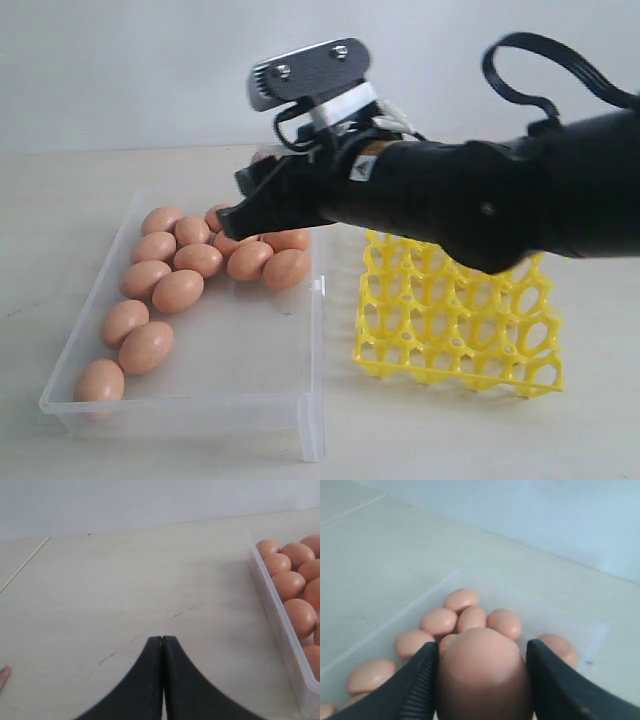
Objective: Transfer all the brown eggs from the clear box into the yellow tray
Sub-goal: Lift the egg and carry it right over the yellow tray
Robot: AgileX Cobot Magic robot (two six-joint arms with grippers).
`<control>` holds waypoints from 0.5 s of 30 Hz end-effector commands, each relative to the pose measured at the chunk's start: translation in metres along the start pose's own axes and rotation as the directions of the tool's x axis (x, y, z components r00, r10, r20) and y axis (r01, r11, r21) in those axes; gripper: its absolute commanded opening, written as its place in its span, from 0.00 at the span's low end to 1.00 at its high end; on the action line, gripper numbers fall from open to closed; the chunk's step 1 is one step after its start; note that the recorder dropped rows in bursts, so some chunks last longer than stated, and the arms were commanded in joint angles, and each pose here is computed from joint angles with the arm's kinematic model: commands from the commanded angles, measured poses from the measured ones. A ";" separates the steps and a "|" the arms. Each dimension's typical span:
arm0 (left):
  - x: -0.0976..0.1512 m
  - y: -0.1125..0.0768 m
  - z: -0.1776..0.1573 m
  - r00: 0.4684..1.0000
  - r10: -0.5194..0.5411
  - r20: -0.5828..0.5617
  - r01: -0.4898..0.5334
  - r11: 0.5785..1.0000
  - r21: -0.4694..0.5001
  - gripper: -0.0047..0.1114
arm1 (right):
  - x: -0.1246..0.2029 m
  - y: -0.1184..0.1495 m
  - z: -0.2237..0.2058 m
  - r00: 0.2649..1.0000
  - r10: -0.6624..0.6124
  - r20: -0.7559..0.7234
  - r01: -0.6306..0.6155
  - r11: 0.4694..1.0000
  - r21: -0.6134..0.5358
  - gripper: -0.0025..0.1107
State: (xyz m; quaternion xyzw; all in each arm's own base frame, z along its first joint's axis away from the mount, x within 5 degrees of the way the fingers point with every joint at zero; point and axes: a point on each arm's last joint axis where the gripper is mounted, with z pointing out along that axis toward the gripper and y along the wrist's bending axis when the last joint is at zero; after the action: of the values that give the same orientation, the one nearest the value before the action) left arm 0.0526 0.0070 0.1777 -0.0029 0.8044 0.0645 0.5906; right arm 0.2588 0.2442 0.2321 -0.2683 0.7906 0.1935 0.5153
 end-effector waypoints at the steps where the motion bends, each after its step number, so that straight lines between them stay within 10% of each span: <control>1: -0.002 0.000 -0.001 1.000 -0.008 0.011 0.008 1.000 0.008 0.04 | 0.010 -0.024 -0.012 0.994 0.028 0.109 -0.040 0.994 0.107 0.02; 15: -0.002 0.000 -0.001 1.000 -0.008 0.011 0.008 1.000 0.008 0.04 | 0.025 -0.087 -0.004 0.980 0.036 0.198 -0.091 0.955 0.281 0.02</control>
State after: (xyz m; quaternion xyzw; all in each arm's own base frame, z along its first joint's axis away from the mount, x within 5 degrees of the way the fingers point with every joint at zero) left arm 0.0526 0.0070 0.1777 -0.0029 0.8044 0.0645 0.5906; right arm 0.2955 0.1729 0.2126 -0.1452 0.7765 0.1218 0.6009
